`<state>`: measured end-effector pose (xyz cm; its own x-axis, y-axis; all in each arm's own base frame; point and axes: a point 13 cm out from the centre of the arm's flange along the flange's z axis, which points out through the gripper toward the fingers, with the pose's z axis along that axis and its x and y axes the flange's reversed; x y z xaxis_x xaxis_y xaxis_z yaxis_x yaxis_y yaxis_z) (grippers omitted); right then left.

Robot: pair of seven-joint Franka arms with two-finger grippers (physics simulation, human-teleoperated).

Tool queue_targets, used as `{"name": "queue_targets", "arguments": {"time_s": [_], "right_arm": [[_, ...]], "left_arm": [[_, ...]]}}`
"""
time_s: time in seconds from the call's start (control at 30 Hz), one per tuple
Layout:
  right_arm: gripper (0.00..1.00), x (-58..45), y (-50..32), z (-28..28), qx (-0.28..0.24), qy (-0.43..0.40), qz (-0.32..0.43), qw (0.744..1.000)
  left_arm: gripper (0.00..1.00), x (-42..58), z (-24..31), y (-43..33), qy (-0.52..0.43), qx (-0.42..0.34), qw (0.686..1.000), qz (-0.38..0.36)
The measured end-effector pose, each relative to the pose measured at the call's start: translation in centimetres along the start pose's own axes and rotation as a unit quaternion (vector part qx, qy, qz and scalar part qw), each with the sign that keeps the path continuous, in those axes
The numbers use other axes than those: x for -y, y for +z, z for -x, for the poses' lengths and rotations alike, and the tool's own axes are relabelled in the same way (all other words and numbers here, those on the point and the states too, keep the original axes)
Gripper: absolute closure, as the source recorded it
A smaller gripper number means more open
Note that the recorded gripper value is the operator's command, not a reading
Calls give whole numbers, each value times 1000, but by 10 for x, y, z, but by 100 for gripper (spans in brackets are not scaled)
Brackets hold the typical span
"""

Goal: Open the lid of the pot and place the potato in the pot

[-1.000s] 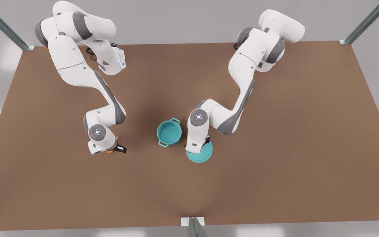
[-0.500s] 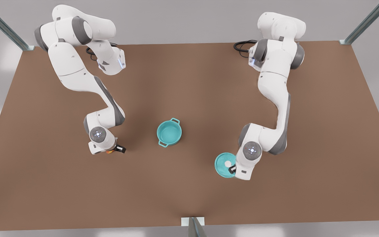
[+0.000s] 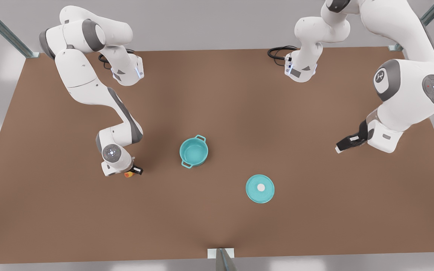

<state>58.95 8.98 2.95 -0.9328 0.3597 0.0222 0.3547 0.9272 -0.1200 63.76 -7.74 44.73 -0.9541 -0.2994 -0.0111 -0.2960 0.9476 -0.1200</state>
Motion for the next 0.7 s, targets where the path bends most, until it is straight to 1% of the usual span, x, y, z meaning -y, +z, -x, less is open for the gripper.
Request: {"name": "queue_targets", "arguments": {"time_s": [0.07,0.17,0.23,0.27,0.53,0.7], "right_arm": [[35,0,-1,1,1,1,0,1000],[40,0,-4,2,3,1,1,1000],[41,0,-4,2,3,2,2,1000],[45,0,-4,2,3,2,2,1000],[44,3,-27,12,18,6,9,1000],[44,-9,-70,16,43,-1,23,999]], "left_arm": [[0,-1,-1,9,19,-9,1000,4],[0,2,-4,11,46,-14,999,8],[0,1,-5,13,60,-19,998,10],[0,1,-6,13,67,-21,997,10],[0,2,-11,12,109,-28,994,10],[0,-3,-14,-3,126,-25,992,11]]}}
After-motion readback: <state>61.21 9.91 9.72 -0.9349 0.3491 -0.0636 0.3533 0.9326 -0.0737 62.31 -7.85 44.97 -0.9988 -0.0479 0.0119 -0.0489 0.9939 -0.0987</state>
